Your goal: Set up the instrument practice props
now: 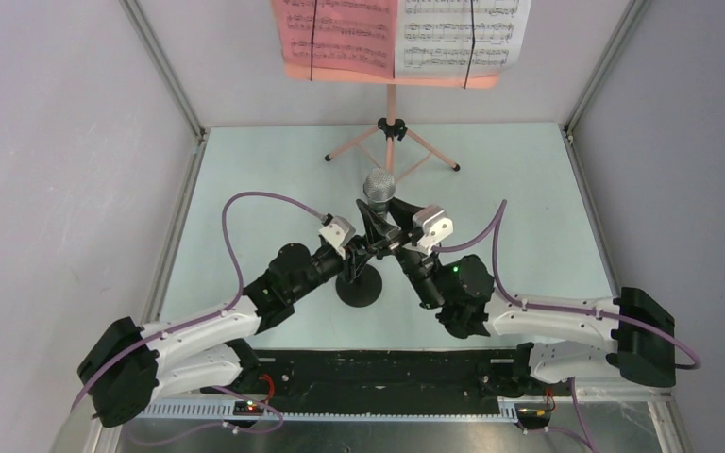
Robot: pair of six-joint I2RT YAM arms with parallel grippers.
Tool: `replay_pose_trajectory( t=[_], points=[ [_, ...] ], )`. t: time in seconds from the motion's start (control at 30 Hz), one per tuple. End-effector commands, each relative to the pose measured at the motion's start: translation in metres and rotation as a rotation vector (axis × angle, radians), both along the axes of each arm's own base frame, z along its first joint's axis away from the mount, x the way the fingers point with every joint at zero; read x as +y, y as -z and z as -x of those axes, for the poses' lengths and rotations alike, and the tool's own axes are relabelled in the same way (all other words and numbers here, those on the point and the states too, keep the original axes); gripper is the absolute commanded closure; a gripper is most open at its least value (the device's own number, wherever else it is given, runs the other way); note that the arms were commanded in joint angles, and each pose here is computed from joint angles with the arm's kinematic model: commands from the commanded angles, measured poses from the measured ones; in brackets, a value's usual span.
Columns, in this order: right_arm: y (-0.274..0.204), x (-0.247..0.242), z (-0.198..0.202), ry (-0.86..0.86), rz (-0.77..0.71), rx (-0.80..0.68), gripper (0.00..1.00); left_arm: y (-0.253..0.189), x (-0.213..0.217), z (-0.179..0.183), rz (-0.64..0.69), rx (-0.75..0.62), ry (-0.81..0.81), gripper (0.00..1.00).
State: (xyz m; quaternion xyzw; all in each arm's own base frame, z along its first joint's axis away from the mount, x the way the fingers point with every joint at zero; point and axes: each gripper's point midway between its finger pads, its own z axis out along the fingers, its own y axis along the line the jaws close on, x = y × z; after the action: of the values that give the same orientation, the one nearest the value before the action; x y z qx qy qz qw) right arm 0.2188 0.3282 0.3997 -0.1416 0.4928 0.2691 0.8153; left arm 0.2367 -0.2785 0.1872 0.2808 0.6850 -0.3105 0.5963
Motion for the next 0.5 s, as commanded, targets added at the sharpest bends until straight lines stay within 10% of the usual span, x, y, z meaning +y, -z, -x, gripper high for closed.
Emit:
replay_pose_trajectory(
  t=[0.0, 0.47],
  points=[
    [0.067, 0.015, -0.003, -0.009, 0.127, 0.120, 1.00, 0.000, 0.002, 0.000, 0.014, 0.001, -0.016, 1.00],
    [0.109, 0.026, -0.004, -0.038, 0.109, 0.165, 1.00, -0.001, 0.001, 0.002, 0.011, 0.007, -0.007, 1.00]
  ],
)
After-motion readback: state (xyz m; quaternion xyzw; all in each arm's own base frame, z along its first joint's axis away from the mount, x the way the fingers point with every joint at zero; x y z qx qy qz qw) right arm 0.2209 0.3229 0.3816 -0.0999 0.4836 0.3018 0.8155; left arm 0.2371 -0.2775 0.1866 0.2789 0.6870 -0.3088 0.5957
